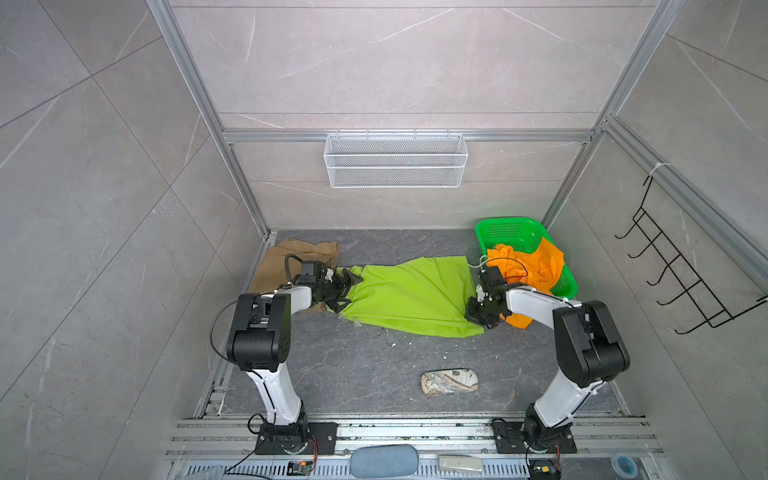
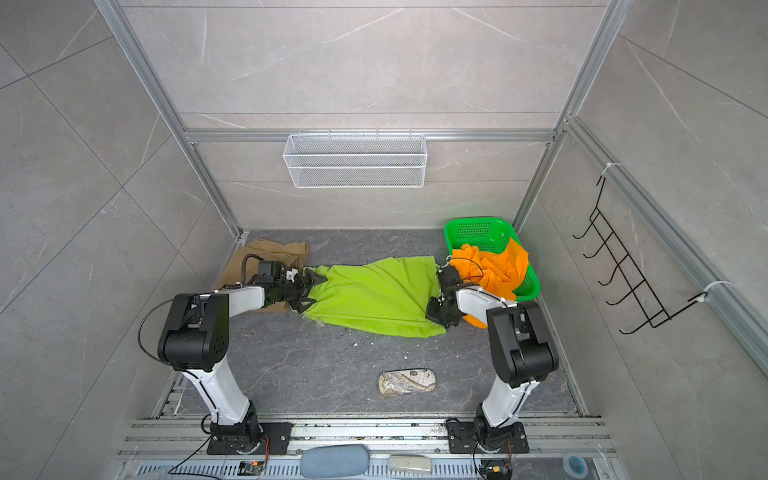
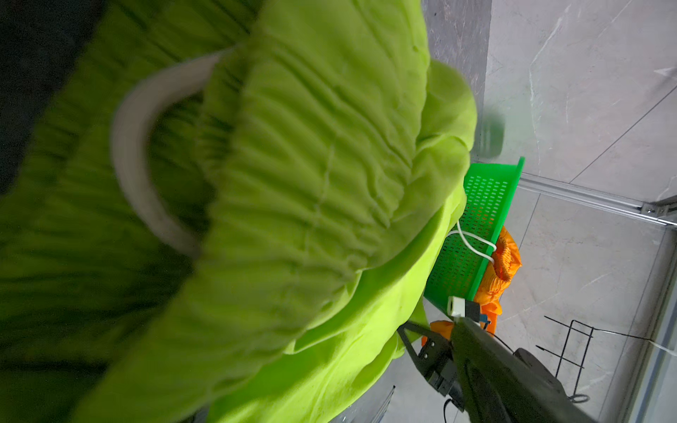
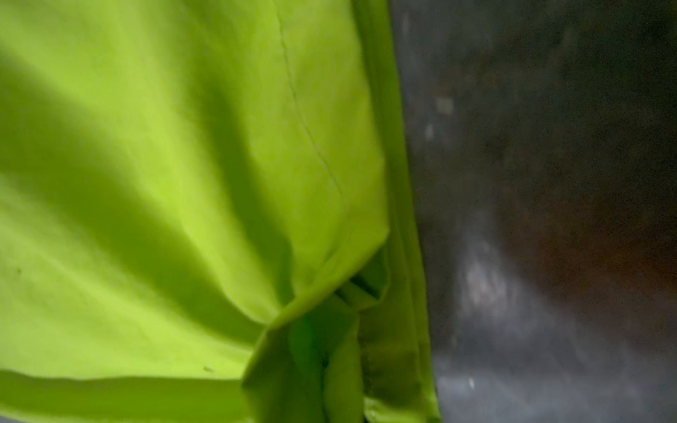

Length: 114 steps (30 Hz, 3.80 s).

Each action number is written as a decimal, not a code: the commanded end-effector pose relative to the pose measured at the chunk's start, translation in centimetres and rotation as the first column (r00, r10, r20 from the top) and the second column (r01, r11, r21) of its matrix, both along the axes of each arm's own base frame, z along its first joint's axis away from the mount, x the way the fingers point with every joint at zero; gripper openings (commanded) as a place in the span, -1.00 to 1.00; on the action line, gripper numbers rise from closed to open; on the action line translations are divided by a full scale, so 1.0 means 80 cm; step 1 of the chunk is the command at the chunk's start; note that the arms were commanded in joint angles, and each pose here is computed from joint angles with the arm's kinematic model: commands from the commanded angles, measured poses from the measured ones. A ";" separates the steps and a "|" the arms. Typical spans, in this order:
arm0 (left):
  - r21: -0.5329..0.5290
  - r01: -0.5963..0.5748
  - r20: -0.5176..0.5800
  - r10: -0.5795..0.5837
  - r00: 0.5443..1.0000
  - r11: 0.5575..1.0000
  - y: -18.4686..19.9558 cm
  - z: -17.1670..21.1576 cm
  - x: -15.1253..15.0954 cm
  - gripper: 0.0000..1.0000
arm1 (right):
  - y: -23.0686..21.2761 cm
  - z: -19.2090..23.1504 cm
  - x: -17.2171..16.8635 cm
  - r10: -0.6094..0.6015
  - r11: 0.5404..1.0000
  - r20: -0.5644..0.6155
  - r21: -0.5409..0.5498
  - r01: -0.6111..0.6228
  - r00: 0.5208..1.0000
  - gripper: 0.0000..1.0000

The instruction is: Fold and stack the shorts

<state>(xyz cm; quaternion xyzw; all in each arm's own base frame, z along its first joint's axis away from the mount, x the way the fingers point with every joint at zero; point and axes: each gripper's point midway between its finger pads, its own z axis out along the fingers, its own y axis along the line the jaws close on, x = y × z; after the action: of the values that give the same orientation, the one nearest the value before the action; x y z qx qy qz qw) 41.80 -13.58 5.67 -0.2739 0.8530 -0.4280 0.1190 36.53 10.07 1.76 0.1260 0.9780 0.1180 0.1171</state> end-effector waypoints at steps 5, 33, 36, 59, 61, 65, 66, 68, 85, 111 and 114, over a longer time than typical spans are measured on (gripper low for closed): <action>0.035 -0.090 -0.199 0.095 0.975 0.995 0.016 -0.052 -0.039 0.99 | -0.007 0.096 0.054 0.005 0.999 0.106 -0.042 0.000 0.994 -1.00; 0.117 0.029 -0.117 -0.015 0.993 0.993 0.016 -0.005 -0.050 0.99 | -0.028 0.054 -0.066 0.012 0.996 0.018 -0.086 -0.011 1.000 -0.07; 0.187 0.081 -0.063 -0.070 0.996 0.979 0.012 0.028 -0.048 0.99 | -0.029 0.116 -0.050 0.025 0.996 0.114 -0.092 -0.015 0.993 0.36; 0.137 0.193 -0.105 -0.179 0.978 0.972 -0.102 -0.012 -0.072 0.99 | 0.141 0.059 0.154 -0.021 0.857 0.259 0.502 -0.115 0.966 0.99; 0.146 0.189 -0.124 -0.171 0.977 0.971 -0.093 -0.021 -0.081 0.99 | 0.128 0.034 0.161 -0.019 0.876 0.229 0.473 -0.094 0.973 0.99; 0.182 0.203 -0.163 -0.174 0.971 0.962 -0.079 -0.035 -0.103 0.99 | 0.100 0.001 0.170 -0.012 0.921 0.206 0.383 -0.069 0.979 0.98; 0.193 0.208 -0.174 -0.175 0.969 0.959 -0.075 -0.039 -0.110 0.99 | 0.091 -0.005 0.172 -0.017 0.931 0.202 0.361 -0.058 0.979 0.98; 0.205 0.214 -0.193 -0.174 0.966 0.955 -0.070 -0.045 -0.121 0.99 | 0.073 -0.012 0.177 -0.035 0.940 0.190 0.340 -0.032 0.981 0.99; 0.338 0.208 -0.010 -0.218 0.976 0.918 -0.053 0.048 -0.107 0.99 | 0.037 0.105 0.190 0.030 0.978 0.310 0.187 -0.092 0.950 0.99; 0.733 0.204 -0.026 -0.273 0.962 0.649 0.042 0.081 -0.116 0.99 | 0.064 0.031 -0.047 0.056 0.961 0.098 0.263 -0.080 0.994 0.99; 0.692 0.208 -0.033 -0.258 0.966 0.691 0.037 0.067 -0.116 0.99 | 0.049 0.013 -0.056 0.033 0.976 0.050 0.213 -0.043 0.998 0.98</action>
<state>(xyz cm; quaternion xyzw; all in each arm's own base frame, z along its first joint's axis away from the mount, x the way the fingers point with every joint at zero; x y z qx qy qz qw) 33.19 -10.57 12.46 -0.0794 0.9700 -0.0873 0.2124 32.27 14.99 4.23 0.1003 0.9535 0.2527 0.1299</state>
